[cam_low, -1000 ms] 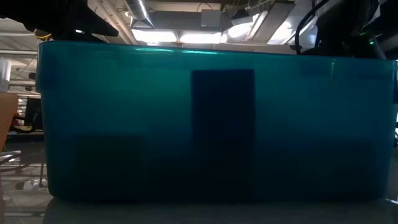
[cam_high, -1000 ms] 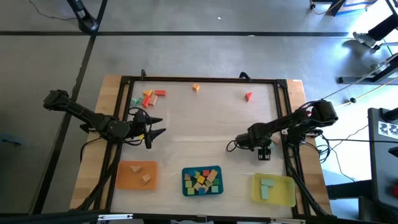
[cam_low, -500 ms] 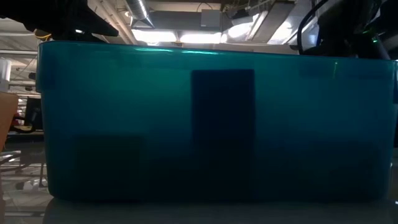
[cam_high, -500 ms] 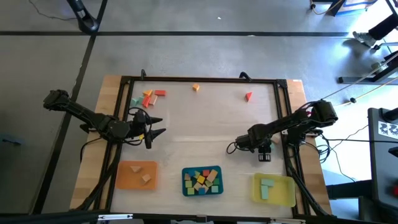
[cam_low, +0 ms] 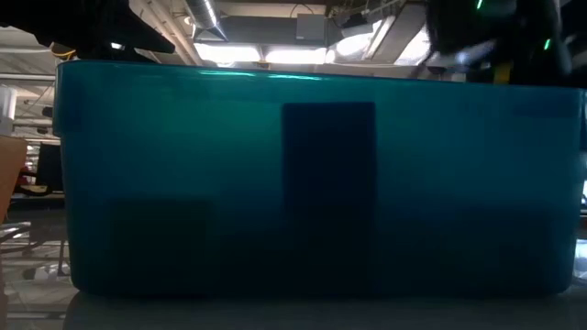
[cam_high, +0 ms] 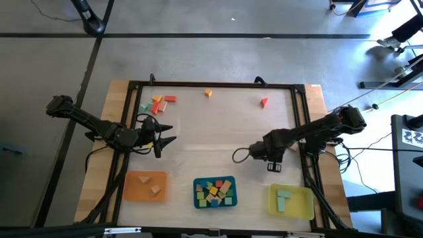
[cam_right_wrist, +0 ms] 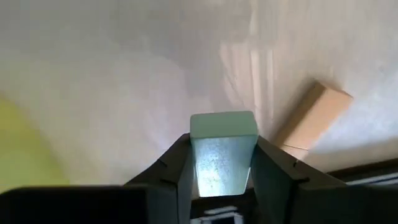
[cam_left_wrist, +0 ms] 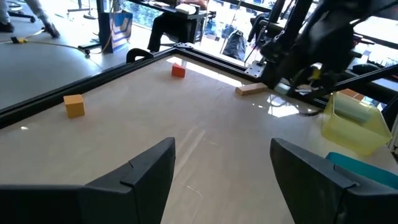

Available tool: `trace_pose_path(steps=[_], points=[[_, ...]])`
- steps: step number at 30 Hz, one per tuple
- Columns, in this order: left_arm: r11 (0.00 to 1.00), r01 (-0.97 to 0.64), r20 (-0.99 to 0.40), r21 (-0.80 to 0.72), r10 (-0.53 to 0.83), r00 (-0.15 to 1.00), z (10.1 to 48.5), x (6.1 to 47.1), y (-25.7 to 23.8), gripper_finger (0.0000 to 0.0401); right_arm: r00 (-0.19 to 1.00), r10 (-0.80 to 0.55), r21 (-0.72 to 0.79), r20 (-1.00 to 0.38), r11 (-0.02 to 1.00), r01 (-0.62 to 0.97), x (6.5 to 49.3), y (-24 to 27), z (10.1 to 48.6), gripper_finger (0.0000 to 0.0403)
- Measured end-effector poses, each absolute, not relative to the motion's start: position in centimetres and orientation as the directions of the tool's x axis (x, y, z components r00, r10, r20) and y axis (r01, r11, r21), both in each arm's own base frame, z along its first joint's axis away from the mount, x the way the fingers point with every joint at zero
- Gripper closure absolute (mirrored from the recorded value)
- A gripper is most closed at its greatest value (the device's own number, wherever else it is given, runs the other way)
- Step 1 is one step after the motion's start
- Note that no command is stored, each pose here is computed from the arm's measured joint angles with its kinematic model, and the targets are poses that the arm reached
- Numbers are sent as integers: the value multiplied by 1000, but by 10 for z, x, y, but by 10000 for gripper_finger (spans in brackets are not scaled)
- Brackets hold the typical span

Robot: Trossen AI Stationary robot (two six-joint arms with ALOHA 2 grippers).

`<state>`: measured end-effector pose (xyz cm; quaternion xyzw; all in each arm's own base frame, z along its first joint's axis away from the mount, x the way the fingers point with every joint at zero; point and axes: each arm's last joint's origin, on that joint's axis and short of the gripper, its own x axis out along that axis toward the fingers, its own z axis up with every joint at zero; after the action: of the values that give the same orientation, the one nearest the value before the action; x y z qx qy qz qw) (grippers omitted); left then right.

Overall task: Sort blocks by size
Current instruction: Put the light blue rectangular block into the yellow bin

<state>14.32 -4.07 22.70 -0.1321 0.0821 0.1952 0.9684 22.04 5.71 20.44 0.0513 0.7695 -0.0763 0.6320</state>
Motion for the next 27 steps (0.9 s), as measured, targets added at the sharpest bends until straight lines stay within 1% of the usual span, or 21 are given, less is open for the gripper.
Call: trace_pose_path(steps=[5,9,13,18,22,27], points=[[889,-400,-211,-223,356,910,227,143,-41,151,-100,20,-5,-995,972,236,216,90,229,270],[890,-399,-211,-219,356,910,227,143,-41,151,-81,71,44,-994,954,295,201,122,239,274],[890,-399,-211,-219,356,910,227,143,-41,151,-67,106,74,-992,927,367,184,154,240,270],[890,-399,-211,-219,356,910,227,143,-41,151,-7,161,142,-987,888,438,164,187,234,269],[890,-399,-211,-221,356,910,227,143,-41,151,59,185,190,-981,856,481,153,204,228,263],[887,-401,-211,-231,356,910,227,143,-41,151,36,190,170,-981,761,626,143,209,223,240]])
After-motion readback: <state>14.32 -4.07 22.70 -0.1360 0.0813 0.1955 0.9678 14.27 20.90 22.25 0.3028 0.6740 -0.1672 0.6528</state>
